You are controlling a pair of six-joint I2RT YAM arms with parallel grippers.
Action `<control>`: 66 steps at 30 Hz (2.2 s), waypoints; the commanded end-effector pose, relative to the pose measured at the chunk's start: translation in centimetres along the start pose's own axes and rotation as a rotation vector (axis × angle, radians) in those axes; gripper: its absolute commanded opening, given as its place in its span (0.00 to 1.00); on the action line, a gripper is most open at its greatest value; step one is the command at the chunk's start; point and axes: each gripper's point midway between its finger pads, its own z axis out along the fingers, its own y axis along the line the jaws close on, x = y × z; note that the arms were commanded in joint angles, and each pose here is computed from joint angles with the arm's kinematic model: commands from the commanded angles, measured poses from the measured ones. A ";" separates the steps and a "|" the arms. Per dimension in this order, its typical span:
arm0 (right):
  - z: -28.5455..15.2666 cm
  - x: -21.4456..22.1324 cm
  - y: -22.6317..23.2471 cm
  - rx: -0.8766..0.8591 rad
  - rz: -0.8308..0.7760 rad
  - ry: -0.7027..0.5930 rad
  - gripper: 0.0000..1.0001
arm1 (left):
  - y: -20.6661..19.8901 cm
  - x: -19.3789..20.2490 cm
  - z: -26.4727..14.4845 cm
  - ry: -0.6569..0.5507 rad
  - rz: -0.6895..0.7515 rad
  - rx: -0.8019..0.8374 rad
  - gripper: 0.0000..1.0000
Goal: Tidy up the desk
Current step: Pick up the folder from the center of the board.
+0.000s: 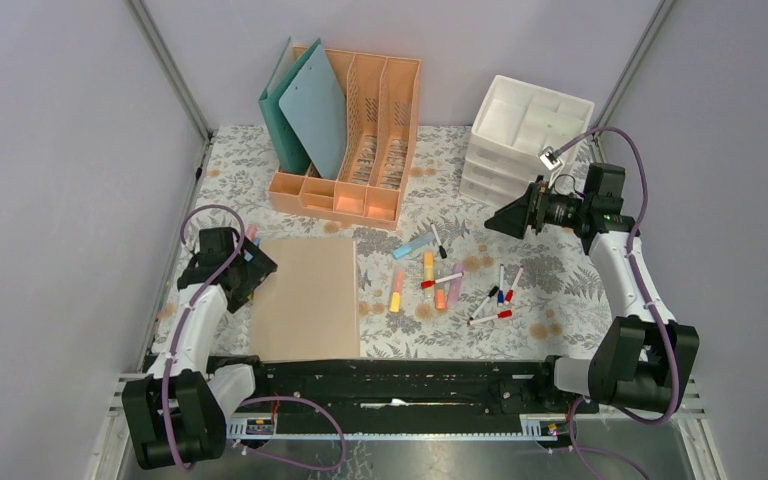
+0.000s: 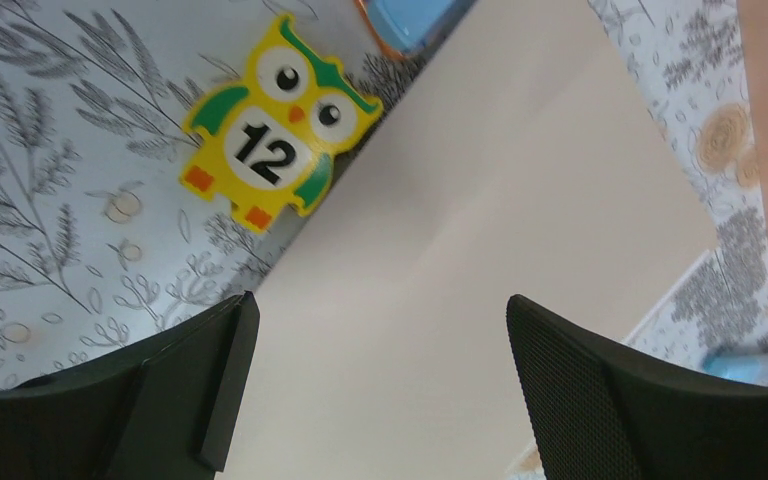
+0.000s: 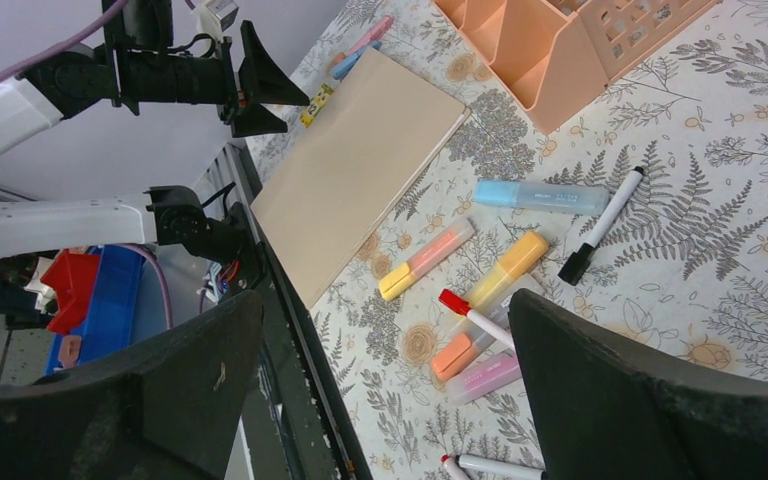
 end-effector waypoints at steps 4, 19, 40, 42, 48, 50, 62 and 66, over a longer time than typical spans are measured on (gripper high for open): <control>-0.2 -0.7 1.1 -0.036 -0.034 -0.021 1.00 | 1.3 -2.5 1.1 -0.172 0.019 -0.036 0.99; -0.2 -0.7 1.0 -0.039 -0.025 -0.022 1.00 | -0.4 1.3 2.9 -0.065 0.003 0.148 0.91; 8.0 8.3 5.8 -0.162 -0.169 0.336 1.00 | -4.8 5.0 0.7 0.132 -0.051 0.414 0.99; 9.5 10.1 5.5 -0.125 -0.201 0.402 0.99 | -4.7 4.9 0.8 0.130 -0.054 0.405 0.99; 14.2 14.6 5.3 -0.062 -0.222 0.581 0.78 | -3.4 5.0 1.6 0.125 -0.082 0.318 0.99; 15.8 15.5 5.0 -0.031 -0.205 0.612 0.69 | -3.2 5.2 1.8 0.135 -0.086 0.305 0.99; 19.4 21.4 3.4 -0.052 -0.140 0.788 0.68 | -3.9 6.3 1.6 0.186 -0.085 0.367 0.99; 19.7 22.6 2.6 -0.043 -0.116 0.821 0.68 | -4.1 6.5 1.5 0.194 -0.083 0.376 0.99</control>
